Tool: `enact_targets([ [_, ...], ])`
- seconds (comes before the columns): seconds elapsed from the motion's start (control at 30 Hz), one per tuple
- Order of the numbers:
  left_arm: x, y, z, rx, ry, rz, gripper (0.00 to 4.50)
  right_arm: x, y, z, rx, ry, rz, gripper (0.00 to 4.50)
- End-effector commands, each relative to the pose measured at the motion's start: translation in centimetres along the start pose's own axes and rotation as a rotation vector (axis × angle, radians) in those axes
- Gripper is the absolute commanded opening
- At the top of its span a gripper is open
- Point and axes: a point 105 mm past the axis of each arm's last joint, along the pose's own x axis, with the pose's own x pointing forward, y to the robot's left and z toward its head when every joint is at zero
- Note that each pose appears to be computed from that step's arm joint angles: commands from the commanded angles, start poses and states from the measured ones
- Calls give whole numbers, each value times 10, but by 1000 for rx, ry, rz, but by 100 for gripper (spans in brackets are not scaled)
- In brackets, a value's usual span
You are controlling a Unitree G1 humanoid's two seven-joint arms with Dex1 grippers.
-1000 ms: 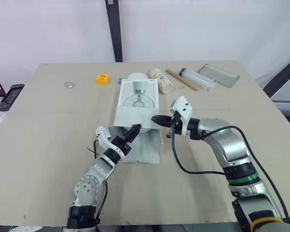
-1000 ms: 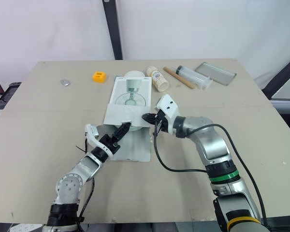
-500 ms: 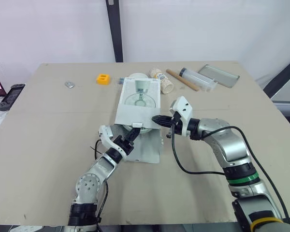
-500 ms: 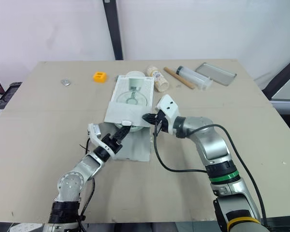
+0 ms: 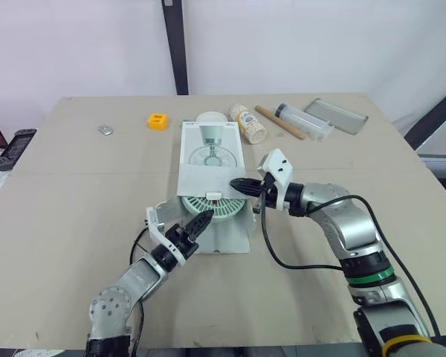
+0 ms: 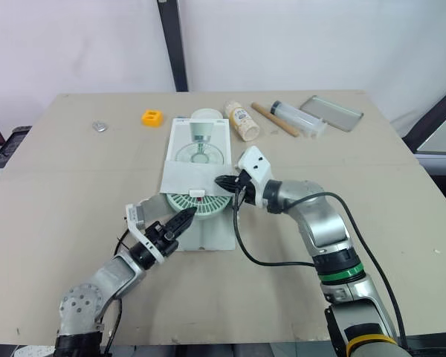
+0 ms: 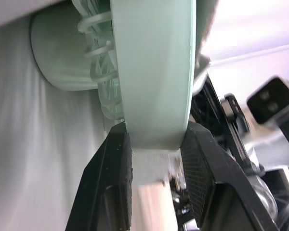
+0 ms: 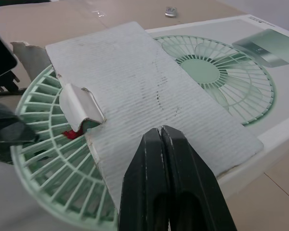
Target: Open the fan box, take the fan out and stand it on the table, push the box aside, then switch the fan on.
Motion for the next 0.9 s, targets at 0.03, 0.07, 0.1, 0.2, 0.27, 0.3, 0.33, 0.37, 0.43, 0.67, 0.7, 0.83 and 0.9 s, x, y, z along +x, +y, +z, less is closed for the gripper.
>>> enact_targets([
  [0.03, -12, -8, -9, -17, 56, -7, 99, 3, 6, -7, 4, 24, 19, 0],
  [0.07, -15, -9, -10, -16, 63, -1, 99, 4, 6, -7, 4, 24, 20, 0],
  [0.1, -20, -8, -11, -13, 72, 14, 99, 4, 7, -7, 4, 23, 21, 0],
  [0.2, -33, -7, -17, -21, 98, 39, 99, 5, 7, -8, 5, 22, 21, 0],
  [0.27, -39, -7, -21, -21, 115, 49, 99, 5, 6, -8, 6, 20, 21, 0],
  [0.3, -40, -7, -23, -19, 121, 55, 99, 5, 7, -9, 7, 19, 22, 0],
  [0.33, -41, -7, -24, -20, 123, 61, 99, 6, 7, -9, 7, 19, 23, 0],
  [0.37, -42, -7, -25, -24, 123, 63, 99, 6, 7, -9, 7, 18, 24, 0],
  [0.43, -43, -6, -26, -32, 122, 68, 99, 6, 8, -9, 8, 17, 25, 0],
  [0.67, -49, -7, -31, -57, 127, 73, 99, 6, 10, -11, 9, 15, 27, 0],
  [0.7, -50, -7, -31, -58, 127, 73, 99, 6, 10, -11, 10, 15, 27, 0],
  [0.83, -51, -1, -31, -54, 131, 96, 99, 6, 11, -12, 12, 15, 27, 0],
  [0.9, -50, 3, -28, -43, 124, 112, 149, 6, 12, -12, 13, 14, 28, 0],
])
